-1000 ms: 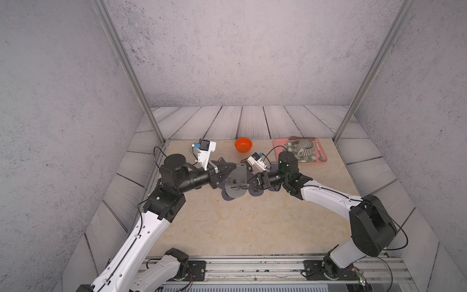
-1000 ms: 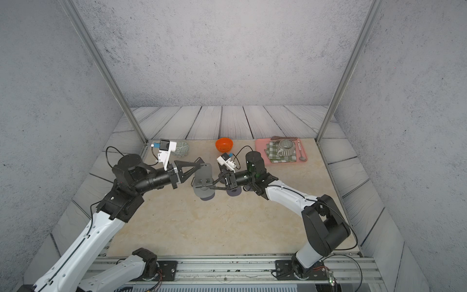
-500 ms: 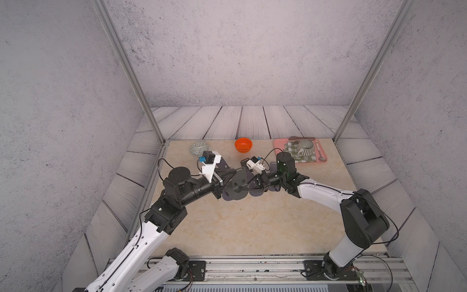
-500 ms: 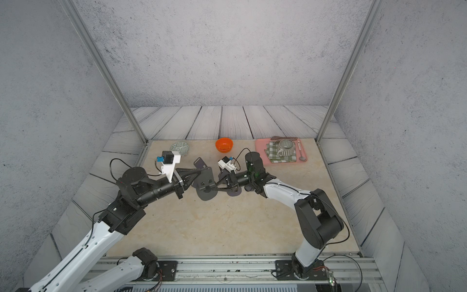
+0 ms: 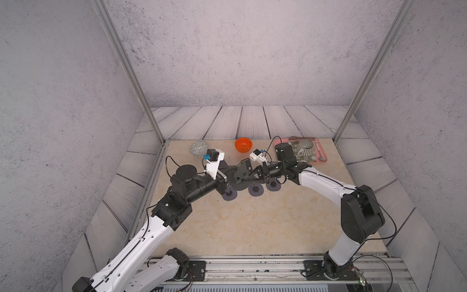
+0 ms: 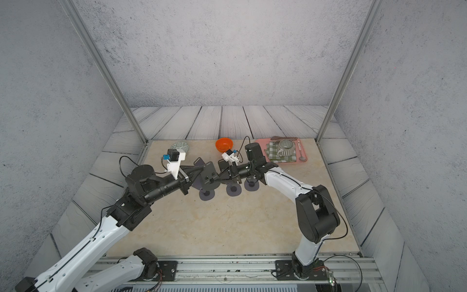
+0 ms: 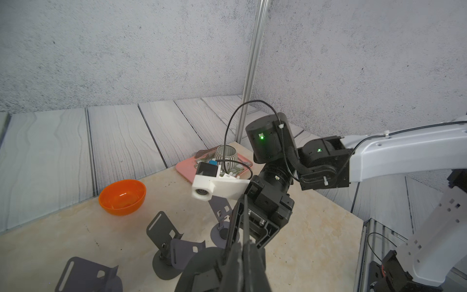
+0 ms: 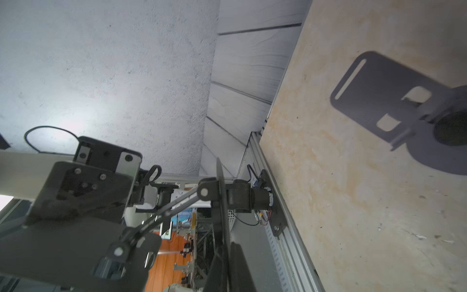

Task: Open the phone stand
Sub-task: Open the phone stand, then place the phone stand at the center of the board.

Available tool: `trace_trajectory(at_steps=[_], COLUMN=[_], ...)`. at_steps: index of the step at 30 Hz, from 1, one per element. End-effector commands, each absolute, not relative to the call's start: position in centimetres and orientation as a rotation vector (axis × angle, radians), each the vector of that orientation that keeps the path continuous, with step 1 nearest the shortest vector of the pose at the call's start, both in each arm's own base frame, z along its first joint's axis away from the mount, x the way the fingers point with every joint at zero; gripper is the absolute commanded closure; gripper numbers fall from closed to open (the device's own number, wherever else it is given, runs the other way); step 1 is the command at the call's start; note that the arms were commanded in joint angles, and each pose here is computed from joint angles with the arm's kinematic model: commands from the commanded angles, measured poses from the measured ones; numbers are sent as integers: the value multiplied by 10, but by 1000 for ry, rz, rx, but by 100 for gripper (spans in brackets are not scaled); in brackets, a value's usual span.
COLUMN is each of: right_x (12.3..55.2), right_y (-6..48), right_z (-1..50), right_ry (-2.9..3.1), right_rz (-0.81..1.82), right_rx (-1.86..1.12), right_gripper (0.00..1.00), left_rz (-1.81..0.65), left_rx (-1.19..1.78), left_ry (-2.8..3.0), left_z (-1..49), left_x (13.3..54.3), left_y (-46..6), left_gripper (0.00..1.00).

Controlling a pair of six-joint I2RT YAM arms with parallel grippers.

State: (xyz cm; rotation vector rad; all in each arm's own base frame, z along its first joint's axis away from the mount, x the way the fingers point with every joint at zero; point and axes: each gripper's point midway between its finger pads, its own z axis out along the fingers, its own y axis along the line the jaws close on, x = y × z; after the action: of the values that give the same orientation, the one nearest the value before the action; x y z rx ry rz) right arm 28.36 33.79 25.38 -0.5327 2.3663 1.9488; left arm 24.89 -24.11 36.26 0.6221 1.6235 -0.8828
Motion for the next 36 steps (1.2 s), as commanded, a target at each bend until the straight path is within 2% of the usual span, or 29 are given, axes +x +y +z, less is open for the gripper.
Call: trace_trajectory(at_steps=[1,4,7,14,26,36], right_x=[290,301,309,309,303,303], right_y=[308,282,250,180,143,131], right_z=[263,270,271,255,256,246], right_ry=[2390,2356,2353,2423,2333,2319], right_rz=[1650,1586,1496,1007,964,941], right_rx=[-529,-447,-351,-192,-50,2], right_gripper=[72,68,68,68,67,66], left_rz=[-980,-912,-961,-1150,-1228,-1231], left_rx=[630,504,511,585,743,757], left_ry=[1693,1736,1717,1795,1895,1955], left_z=[350,344,342,290,201,157], left_x=[248,274,278,280,287,306], left_y=[-258,-253,-263,-306,-402,-426], left_gripper=[100,100,100,100,100,100])
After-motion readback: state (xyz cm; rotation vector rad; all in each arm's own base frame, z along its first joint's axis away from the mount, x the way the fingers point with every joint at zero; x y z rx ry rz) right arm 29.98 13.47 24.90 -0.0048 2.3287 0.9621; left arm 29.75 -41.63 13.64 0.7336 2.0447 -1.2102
